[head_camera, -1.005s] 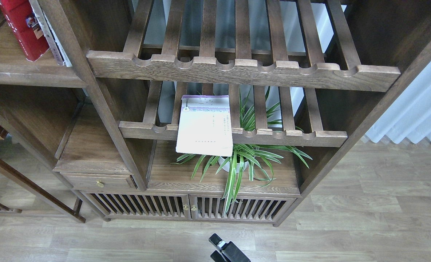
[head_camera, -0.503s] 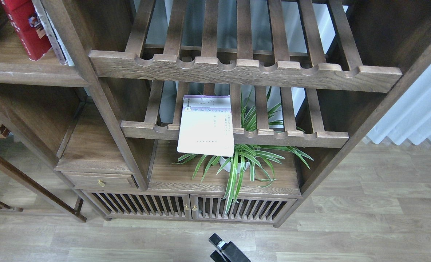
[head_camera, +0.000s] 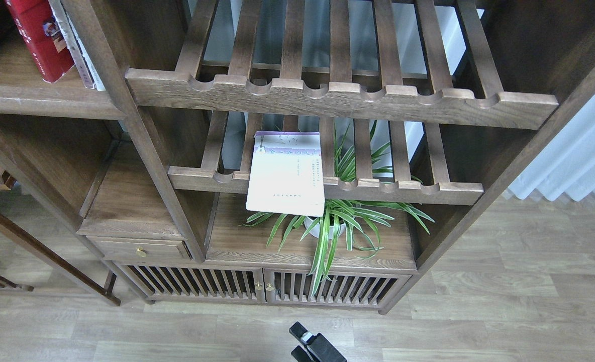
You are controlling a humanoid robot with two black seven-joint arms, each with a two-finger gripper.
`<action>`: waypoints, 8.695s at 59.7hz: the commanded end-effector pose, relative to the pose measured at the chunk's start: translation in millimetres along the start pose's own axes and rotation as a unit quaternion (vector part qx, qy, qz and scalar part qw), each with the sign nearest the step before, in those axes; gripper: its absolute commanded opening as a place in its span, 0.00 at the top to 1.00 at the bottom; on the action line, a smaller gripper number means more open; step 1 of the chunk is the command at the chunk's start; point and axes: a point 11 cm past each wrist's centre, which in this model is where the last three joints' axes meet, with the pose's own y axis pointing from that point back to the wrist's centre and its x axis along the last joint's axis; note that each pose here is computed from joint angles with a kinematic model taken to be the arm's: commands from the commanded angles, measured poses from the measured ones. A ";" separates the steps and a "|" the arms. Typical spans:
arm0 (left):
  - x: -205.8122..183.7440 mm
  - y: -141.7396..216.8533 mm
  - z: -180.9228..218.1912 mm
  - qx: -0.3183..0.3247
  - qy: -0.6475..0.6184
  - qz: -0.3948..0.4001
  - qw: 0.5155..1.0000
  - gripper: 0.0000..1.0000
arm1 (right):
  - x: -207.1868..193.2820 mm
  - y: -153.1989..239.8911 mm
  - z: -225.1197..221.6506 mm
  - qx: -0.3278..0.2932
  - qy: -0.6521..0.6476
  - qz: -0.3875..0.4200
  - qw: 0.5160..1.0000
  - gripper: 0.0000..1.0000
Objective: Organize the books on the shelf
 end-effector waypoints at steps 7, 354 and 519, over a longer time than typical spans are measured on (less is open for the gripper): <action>-13.9 -10.0 -12.4 0.007 0.017 -0.013 1.000 0.85 | -0.4 -0.2 0.0 0.000 0.000 -0.001 1.000 0.01; -281.3 288.9 -312.1 0.237 0.728 0.046 0.641 0.90 | -42.3 -42.1 10.0 -0.196 0.097 -0.060 0.974 0.00; 18.1 -21.0 39.8 0.046 0.065 -0.017 0.997 0.53 | -22.4 -35.2 2.2 -0.181 0.087 -0.029 0.979 0.00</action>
